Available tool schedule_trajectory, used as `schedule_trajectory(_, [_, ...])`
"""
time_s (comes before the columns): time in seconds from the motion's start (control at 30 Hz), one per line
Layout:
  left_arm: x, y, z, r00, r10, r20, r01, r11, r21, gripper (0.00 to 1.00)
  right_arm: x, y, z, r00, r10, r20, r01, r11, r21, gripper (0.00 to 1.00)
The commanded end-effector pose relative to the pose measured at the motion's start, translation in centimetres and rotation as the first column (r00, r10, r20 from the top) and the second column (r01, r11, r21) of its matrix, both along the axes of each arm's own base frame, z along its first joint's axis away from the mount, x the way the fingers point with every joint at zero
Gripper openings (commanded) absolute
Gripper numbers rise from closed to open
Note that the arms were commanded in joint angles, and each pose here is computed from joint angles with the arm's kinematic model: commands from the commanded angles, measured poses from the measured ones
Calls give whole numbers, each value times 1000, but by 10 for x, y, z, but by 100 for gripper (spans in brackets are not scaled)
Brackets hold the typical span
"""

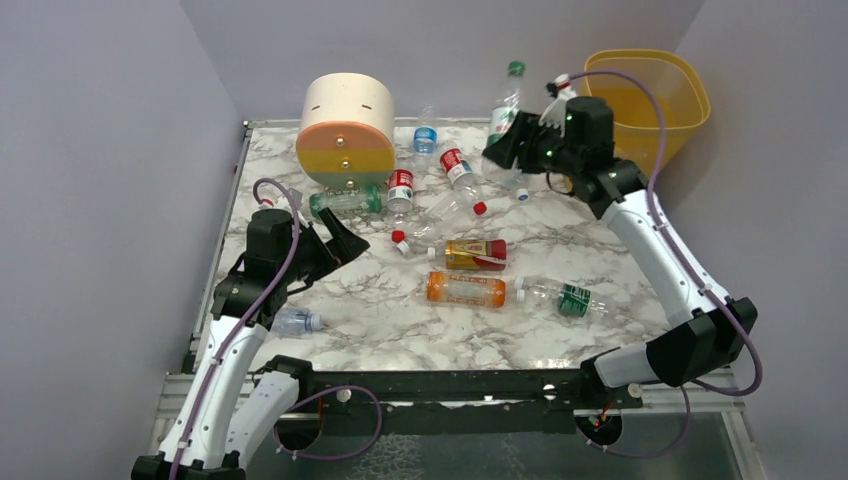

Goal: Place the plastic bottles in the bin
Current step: Place the plastic bottle in the trash bin.

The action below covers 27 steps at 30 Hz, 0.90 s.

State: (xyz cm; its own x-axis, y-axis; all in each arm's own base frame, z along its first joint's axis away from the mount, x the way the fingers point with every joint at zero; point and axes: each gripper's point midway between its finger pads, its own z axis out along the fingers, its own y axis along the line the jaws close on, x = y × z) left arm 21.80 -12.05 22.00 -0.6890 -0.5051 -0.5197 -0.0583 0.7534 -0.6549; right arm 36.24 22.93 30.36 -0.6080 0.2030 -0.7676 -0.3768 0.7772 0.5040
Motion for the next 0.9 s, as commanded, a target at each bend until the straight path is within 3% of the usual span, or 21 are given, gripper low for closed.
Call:
schedule_trajectory(0.0, [5, -6, -5, 1000, -24, 14, 25, 1000, -13, 99, 42, -57, 64, 971, -161, 177, 165, 986, -5, 56])
schedule_trajectory(0.17, [5, -7, -13, 999, -35, 4, 35, 999, -13, 99, 95, -143, 111, 901, -353, 251, 345, 935, 76, 56])
schedule_trajectory(0.37, [8, -17, -17, 996, -85, 21, 85, 995, -46, 99, 141, -223, 133, 848, -480, 224, 434, 872, 225, 56])
schedule_trajectory(0.63, [8, -20, -24, 995, -103, 5, 103, 994, -47, 99, 195, -253, 113, 844, -511, 162, 463, 848, 259, 56])
schedule_trajectory(0.87, [6, -19, -29, 993, -114, -20, 113, 993, -34, 99, 202, -273, 75, 806, -583, 104, 559, 807, 190, 58])
